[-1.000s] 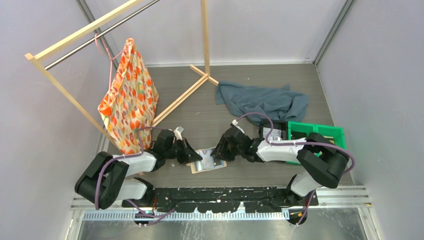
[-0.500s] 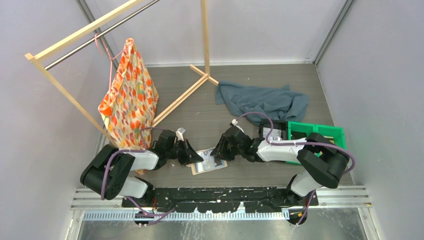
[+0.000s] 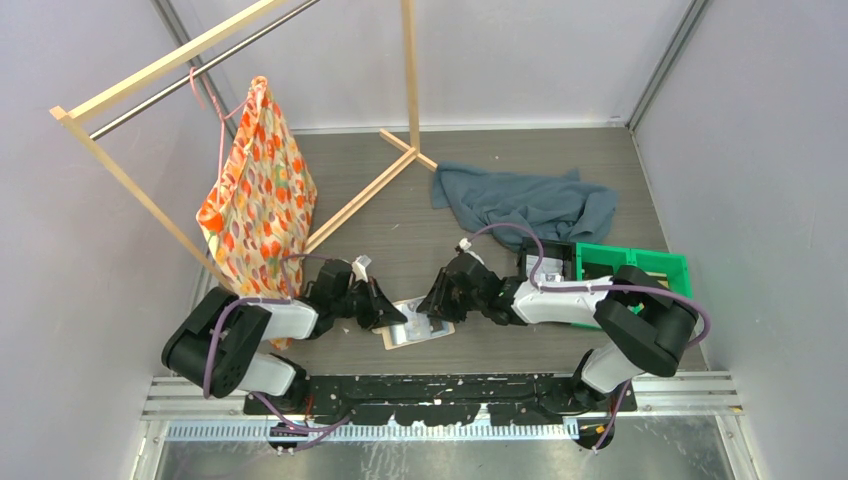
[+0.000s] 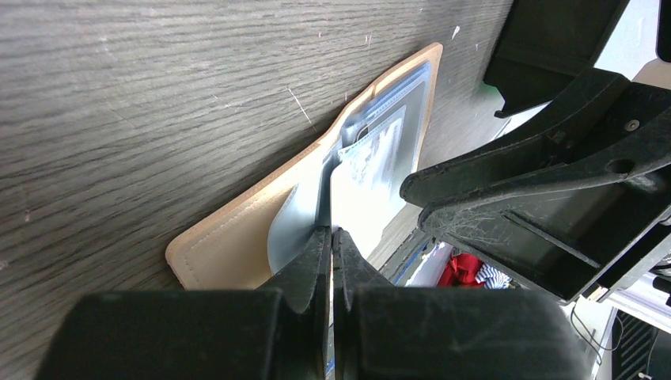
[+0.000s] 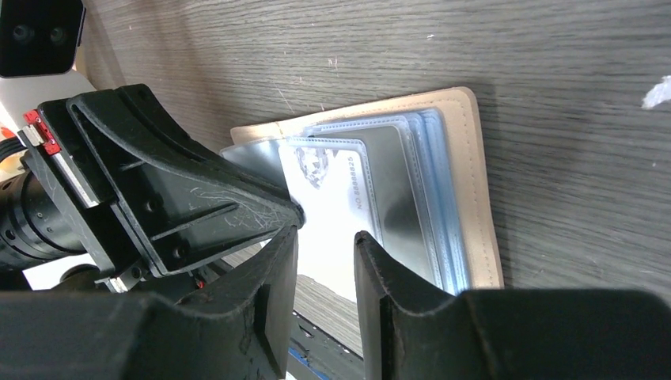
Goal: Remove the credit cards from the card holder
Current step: Remove the credit card from the card holder.
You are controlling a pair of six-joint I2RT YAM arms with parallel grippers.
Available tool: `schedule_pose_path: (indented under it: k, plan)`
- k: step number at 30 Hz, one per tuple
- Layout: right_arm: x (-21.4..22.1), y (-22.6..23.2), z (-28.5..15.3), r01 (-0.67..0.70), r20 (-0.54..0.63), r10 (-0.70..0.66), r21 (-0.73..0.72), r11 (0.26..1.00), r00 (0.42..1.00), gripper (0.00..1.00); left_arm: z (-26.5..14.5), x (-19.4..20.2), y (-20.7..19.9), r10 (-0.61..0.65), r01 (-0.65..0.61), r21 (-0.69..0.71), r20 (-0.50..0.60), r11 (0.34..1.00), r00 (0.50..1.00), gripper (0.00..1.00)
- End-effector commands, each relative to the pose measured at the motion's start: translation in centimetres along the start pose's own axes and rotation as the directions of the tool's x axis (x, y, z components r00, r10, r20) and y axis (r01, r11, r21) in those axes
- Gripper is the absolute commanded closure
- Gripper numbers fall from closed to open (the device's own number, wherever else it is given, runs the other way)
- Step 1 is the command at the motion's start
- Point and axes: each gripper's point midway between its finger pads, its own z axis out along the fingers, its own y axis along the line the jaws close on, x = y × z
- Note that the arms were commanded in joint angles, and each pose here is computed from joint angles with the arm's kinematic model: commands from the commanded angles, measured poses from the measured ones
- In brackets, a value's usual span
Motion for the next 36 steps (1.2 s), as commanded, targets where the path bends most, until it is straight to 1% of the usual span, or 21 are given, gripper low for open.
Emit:
schedule_pose_path:
  k: [1,5,9,11,14,16,19,36]
  plan:
    - [-0.6,2.5,0.1,0.034,0.011,-0.034,-0.064,0.997,0.999,0.62,0.2,-0.5,-0.4,0.036,-0.036,0.018,0.005,0.999,0.999,0.99]
    - [-0.1,1.1,1.1,0.007,-0.007,-0.007,-0.016,1.000,1.000,0.64,0.2,-0.5,-0.6,0.039,-0.039,0.022,0.004,0.999,0.999,0.99]
    - [0.0,-1.8,1.2,-0.027,0.015,0.025,0.099,0.995,1.000,0.64,0.1,-0.4,-0.3,0.035,-0.035,0.011,0.002,0.999,0.999,1.00]
    - [0.2,-2.8,1.1,-0.032,0.014,0.030,0.134,0.990,0.999,0.64,0.1,-0.3,-0.2,0.037,-0.037,0.007,-0.002,0.999,0.999,0.99]
    - [0.4,-3.5,0.8,-0.046,0.013,0.045,0.145,0.988,0.999,0.64,0.1,-0.2,0.0,0.034,-0.034,0.000,-0.004,0.999,0.999,0.99]
    - [0.0,-4.0,0.6,-0.052,0.046,0.045,0.155,0.987,0.998,0.64,0.1,-0.3,0.1,0.031,-0.031,-0.006,-0.002,0.999,1.000,0.99]
    - [0.0,-4.5,0.5,-0.052,0.051,0.044,0.167,0.985,0.998,0.64,0.1,-0.2,0.3,0.027,-0.027,-0.011,-0.002,1.000,1.000,0.99]
    - [0.2,-5.3,0.7,-0.051,0.052,0.042,0.190,0.980,0.998,0.64,-0.7,-0.2,0.6,0.038,-0.037,-0.047,0.025,0.998,0.999,1.00]
